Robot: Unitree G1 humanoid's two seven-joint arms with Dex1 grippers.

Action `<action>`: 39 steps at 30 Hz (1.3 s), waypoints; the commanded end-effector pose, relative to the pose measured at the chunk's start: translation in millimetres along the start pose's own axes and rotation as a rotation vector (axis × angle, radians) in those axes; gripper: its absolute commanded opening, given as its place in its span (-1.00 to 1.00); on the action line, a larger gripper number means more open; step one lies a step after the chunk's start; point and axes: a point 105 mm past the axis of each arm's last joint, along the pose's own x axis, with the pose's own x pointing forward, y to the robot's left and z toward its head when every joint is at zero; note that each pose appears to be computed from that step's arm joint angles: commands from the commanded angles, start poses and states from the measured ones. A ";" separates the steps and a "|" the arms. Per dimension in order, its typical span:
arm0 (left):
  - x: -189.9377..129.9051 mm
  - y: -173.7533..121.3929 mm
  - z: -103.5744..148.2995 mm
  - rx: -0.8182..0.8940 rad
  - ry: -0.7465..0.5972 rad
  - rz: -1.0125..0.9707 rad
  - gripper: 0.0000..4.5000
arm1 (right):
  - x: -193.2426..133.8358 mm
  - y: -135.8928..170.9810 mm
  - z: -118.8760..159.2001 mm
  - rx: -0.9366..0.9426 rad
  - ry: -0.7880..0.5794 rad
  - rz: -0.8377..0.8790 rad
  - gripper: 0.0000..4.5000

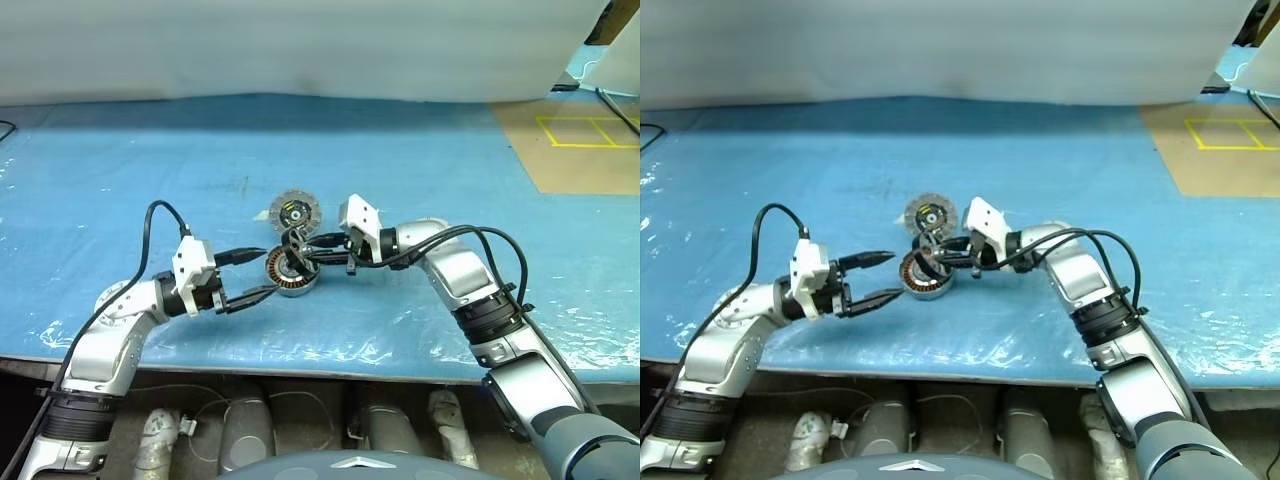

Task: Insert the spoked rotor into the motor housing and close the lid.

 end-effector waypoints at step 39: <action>0.1 1.3 7.5 0.018 -0.022 -0.009 0.54 | 8.4 -1.2 30.4 -0.054 -0.082 0.027 -0.01</action>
